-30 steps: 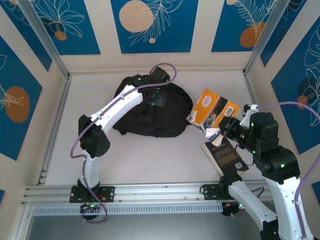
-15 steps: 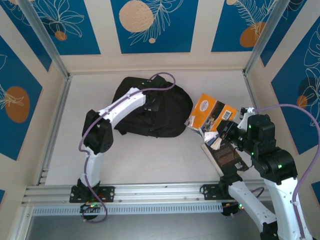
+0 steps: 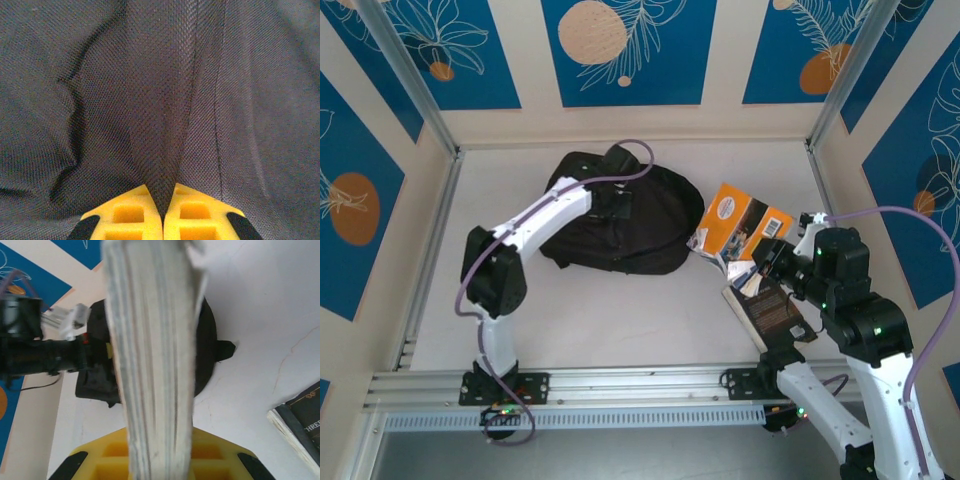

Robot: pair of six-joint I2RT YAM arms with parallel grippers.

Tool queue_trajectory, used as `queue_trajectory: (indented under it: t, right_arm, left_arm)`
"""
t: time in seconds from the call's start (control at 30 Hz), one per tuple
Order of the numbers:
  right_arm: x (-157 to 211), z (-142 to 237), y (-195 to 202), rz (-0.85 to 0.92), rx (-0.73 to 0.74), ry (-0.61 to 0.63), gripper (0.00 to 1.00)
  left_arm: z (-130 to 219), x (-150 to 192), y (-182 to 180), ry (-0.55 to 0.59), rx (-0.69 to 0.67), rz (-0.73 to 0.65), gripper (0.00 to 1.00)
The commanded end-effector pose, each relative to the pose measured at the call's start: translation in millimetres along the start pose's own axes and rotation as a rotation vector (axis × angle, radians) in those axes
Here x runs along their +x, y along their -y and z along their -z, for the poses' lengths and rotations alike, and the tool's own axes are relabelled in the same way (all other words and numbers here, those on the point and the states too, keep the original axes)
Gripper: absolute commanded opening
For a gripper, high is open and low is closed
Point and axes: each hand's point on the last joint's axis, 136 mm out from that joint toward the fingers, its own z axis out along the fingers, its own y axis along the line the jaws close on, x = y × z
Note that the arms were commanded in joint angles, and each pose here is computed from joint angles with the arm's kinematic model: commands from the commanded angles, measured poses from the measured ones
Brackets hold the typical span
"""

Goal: Pack the student bag
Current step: Open the student bag at the center of the table.

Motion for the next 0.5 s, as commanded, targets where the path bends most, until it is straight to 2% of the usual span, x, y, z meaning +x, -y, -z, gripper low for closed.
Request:
queue_trajectory:
  t: [0.0, 0.27, 0.37, 0.47]
  right_arm:
    - [-26.1, 4.4, -5.2, 0.036, 0.012, 0.106, 0.0]
    - [-43.6, -5.8, -3.1, -0.008, 0.052, 0.153, 0.0]
    - [-40.9, -18.7, -10.3, -0.07, -0.001, 0.122, 0.0]
    - [-32.6, -35.4, -26.1, -0.14, -0.12, 0.059, 0.0]
  left_arm:
    - [58.1, -17.4, 5.4, 0.107, 0.115, 0.015, 0.0]
    - [115.3, -16.6, 12.5, 0.185, 0.317, -0.009, 0.0]
    - [129.8, -10.0, 22.2, 0.191, 0.413, -0.044, 0.0]
    - [138.2, 0.4, 28.0, 0.181, 0.48, -0.079, 0.0]
